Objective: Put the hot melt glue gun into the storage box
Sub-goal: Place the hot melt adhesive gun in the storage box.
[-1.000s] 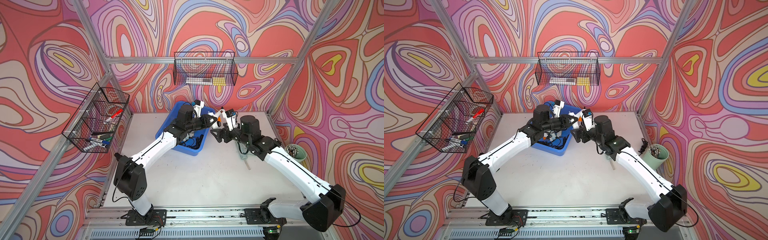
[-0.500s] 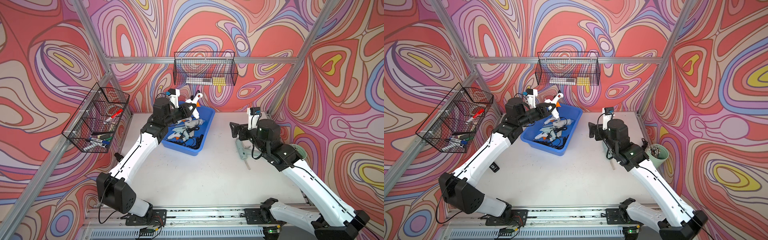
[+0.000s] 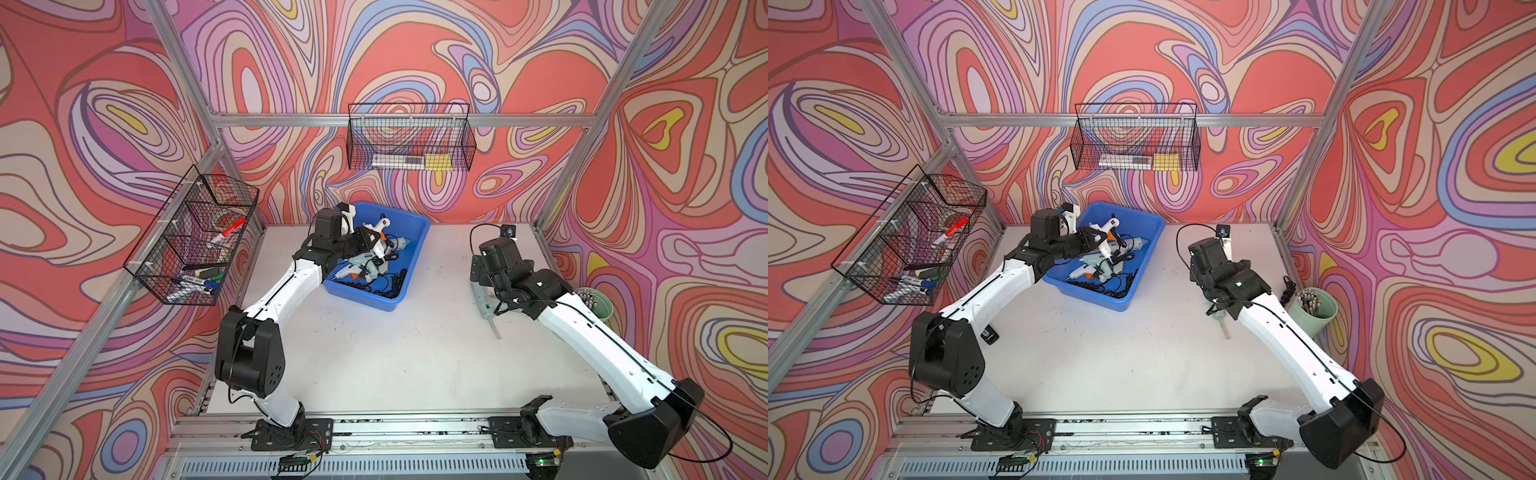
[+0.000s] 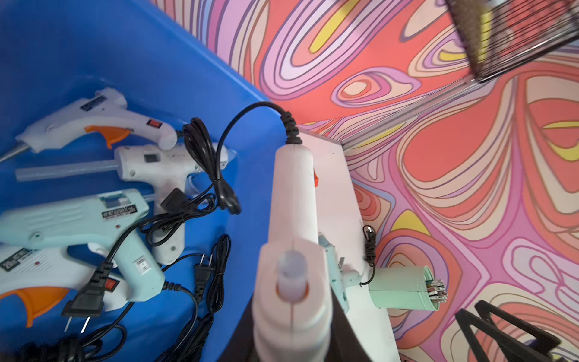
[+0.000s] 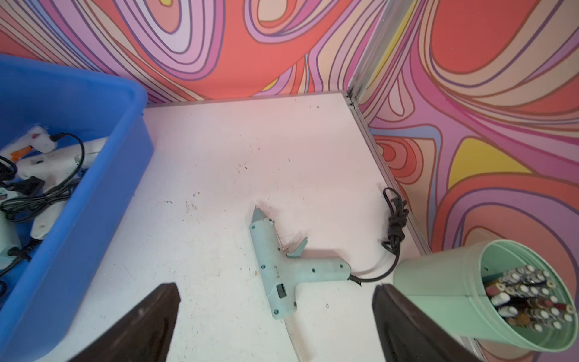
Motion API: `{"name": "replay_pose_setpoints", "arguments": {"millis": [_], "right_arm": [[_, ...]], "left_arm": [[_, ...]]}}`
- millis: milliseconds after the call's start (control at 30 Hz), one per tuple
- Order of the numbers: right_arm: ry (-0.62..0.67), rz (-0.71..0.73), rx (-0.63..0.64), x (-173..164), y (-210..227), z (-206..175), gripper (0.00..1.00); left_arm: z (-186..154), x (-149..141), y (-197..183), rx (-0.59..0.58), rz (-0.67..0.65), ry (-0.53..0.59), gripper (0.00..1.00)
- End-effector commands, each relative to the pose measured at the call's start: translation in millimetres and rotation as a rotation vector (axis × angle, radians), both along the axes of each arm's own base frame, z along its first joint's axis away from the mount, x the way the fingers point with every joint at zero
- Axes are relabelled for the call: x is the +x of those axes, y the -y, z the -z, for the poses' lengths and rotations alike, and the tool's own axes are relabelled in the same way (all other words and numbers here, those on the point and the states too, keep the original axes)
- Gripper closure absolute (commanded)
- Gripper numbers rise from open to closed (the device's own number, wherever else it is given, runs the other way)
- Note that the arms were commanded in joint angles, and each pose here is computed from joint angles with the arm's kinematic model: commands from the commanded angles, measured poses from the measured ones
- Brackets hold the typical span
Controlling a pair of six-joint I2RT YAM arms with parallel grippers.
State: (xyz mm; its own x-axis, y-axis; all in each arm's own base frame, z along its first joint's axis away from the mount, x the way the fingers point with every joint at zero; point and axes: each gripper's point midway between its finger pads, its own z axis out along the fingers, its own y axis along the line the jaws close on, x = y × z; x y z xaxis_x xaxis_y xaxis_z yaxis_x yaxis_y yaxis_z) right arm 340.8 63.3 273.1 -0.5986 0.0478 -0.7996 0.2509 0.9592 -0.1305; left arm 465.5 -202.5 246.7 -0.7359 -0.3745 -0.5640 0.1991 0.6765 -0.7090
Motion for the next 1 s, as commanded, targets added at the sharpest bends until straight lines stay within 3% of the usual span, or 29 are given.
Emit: {"name": "replay_pose_setpoints", "arguments": {"millis": [0,133,367,600,733,833,967], "right_arm": [[-0.073,0.087,0.007,-8,18,21,0.02],[-0.12,0.107,0.057,-12,27,38,0.02],[-0.153,0.133,0.084,-18,37,50,0.02],[-0.21,0.153,0.091,-18,43,72,0.02],[-0.26,0.158,0.132,-19,46,94,0.02],[-0.284,0.155,0.163,-20,47,106,0.02],[-0.322,0.155,0.18,-22,49,121,0.02]], "left_arm": [[25,4,-6,0.014,0.027,-0.041,1.0],[50,11,-11,0.037,0.03,-0.088,1.0],[103,22,-33,0.25,-0.019,-0.213,1.0],[121,35,-41,0.328,-0.04,-0.25,0.99],[129,35,-53,0.406,-0.079,-0.277,0.84],[130,33,-58,0.433,-0.095,-0.284,0.65],[125,32,-61,0.468,-0.113,-0.271,0.51]]}}
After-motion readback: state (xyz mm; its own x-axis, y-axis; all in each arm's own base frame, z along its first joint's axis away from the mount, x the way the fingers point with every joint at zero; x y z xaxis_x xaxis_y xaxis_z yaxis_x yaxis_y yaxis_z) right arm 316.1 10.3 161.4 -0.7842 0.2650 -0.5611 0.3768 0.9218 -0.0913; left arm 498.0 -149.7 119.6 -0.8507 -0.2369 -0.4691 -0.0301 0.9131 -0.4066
